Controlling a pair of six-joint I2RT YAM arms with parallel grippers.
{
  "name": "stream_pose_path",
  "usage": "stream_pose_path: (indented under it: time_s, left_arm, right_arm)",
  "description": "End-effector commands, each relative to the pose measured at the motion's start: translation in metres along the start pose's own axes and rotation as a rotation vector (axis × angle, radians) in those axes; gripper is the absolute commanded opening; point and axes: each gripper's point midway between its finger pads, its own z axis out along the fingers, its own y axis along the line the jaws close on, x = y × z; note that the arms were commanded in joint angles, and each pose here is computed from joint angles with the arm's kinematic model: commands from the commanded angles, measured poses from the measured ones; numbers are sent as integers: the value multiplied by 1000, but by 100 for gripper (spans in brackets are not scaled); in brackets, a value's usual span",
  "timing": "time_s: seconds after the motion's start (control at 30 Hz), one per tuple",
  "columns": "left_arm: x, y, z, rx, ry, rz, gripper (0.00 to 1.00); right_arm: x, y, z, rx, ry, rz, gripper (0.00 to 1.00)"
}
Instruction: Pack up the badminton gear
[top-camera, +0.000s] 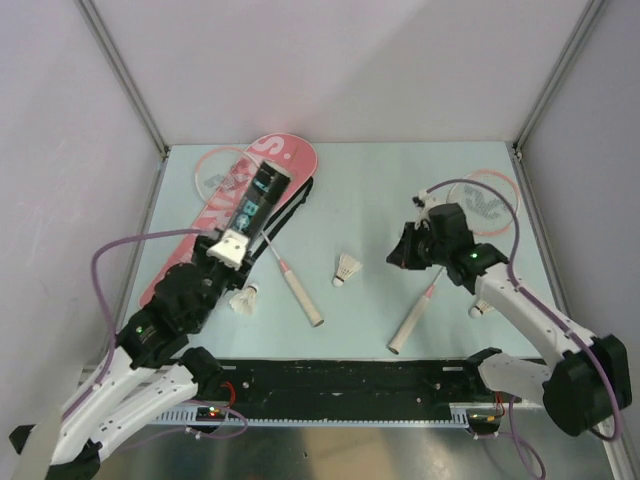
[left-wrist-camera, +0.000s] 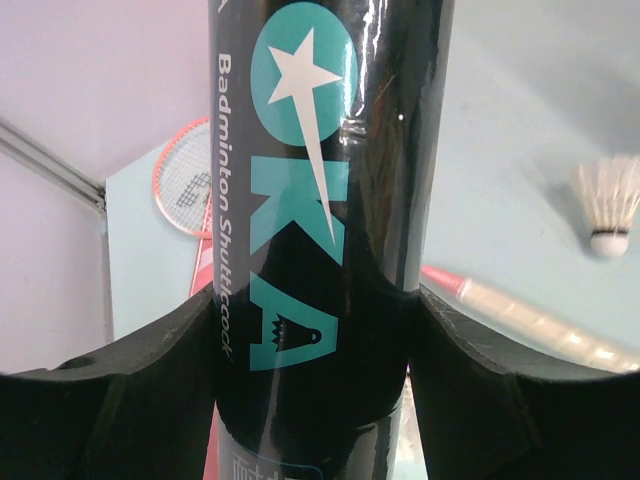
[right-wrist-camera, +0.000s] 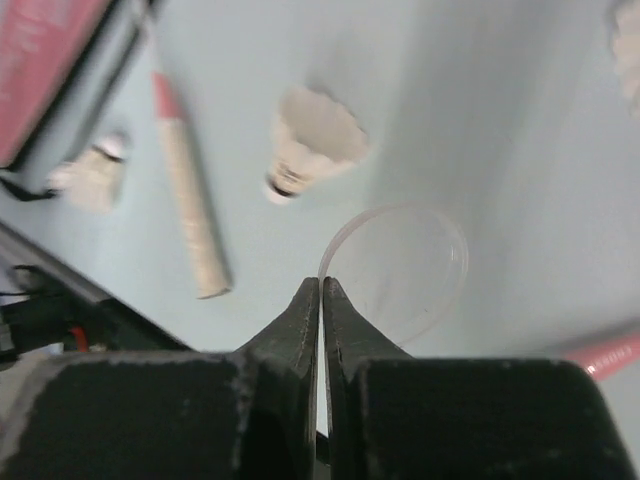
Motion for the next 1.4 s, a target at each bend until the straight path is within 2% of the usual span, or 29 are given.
stream_pose_path:
  time_s: [0.0,0.13,0.23,0.4,0.5,0.7,0.9,1.1,1.17,1.27,1.37]
  left_arm:
    - [-42,24,-21,-80,-170,-205,0]
    - [-37,21,-24,-65,-185,-227,0]
    - [-33,21,-24,-71,-181,-225,0]
    - [-31,20,-24,-68,-180,-221,0]
    - [-32,16,-23,-51,-183,-222,0]
    - [-35,8,-23,1,-196,-215,0]
    - [-39,-5,-24,74,-215,-193,0]
    - [-40,-12,-24,113,-225,-182,0]
    - [-41,-13,-25,119,-228,-180,0]
    - [-41,-12,-25,119,-229,-176,0]
    - [-40,-12,-25,119,-229,-175,0]
  right_arm:
    - [19,-44,28,219,15,16,5]
    - [41,-62,49,304,81,57,8]
    - [48,-67,51,349,91,82,23]
    - [34,-78,40,408,31,77,39]
    - [11,-93,33,476,-39,6,45]
    - [-33,-129,28,672,-166,-204,51]
    - [-50,-145,47,739,-200,-319,58]
    - [-56,-164,65,874,-126,-400,58]
    - [-58,-170,71,911,-89,-429,54]
    - [-58,-180,77,978,-53,-468,37]
    - [-54,-191,75,1039,-25,-474,28]
